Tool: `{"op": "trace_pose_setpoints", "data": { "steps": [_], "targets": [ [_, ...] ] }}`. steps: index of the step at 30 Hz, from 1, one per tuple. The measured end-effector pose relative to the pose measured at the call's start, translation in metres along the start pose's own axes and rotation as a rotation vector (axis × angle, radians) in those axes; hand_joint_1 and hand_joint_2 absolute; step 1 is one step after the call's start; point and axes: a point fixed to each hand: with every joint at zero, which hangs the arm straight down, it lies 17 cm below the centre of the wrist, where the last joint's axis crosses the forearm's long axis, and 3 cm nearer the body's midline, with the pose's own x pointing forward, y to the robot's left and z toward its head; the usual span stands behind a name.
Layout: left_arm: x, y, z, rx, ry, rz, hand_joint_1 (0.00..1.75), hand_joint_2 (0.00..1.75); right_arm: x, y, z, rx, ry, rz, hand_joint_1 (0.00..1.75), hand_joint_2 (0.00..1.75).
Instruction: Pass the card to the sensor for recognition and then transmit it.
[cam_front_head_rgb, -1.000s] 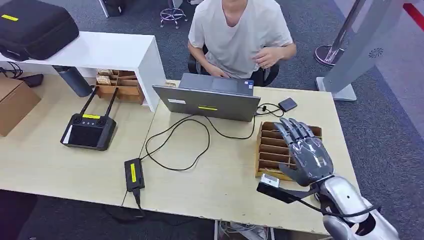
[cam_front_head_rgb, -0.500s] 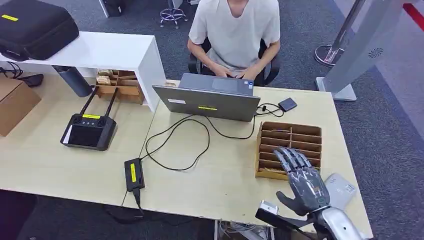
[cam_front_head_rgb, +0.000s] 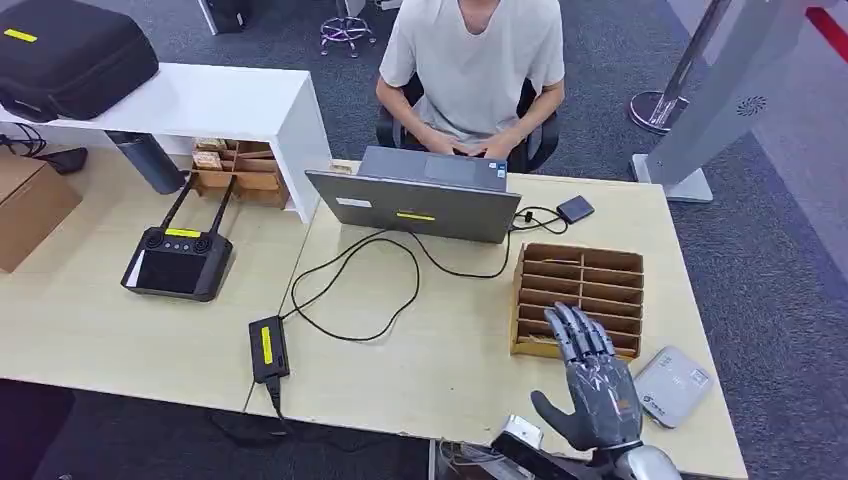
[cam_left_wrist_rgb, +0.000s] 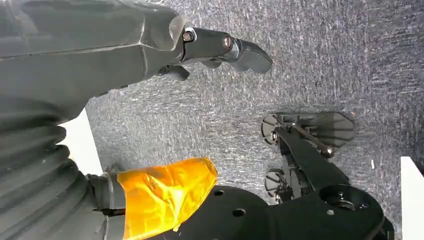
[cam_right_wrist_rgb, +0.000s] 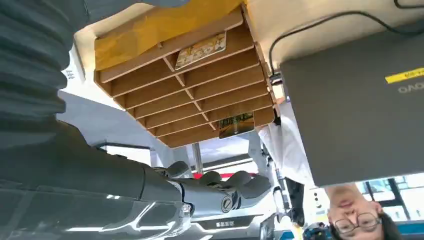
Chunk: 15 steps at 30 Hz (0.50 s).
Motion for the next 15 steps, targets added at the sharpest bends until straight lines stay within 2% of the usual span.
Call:
{"op": "trace_pose_setpoints", "data": {
  "steps": [10,15],
  "targets": [
    [0.005,-0.001,-0.001,-0.002,-0.002,-0.005,0.00,1.75,-0.016,0.012,-0.005,-0.023,0.085,-0.015,0.00,1.75],
    [0.009,-0.002,-0.002,-0.008,0.003,-0.014,0.00,1.75,-0.026,0.019,-0.018,-0.026,0.113,-0.009,0.00,1.75]
  ]
}}
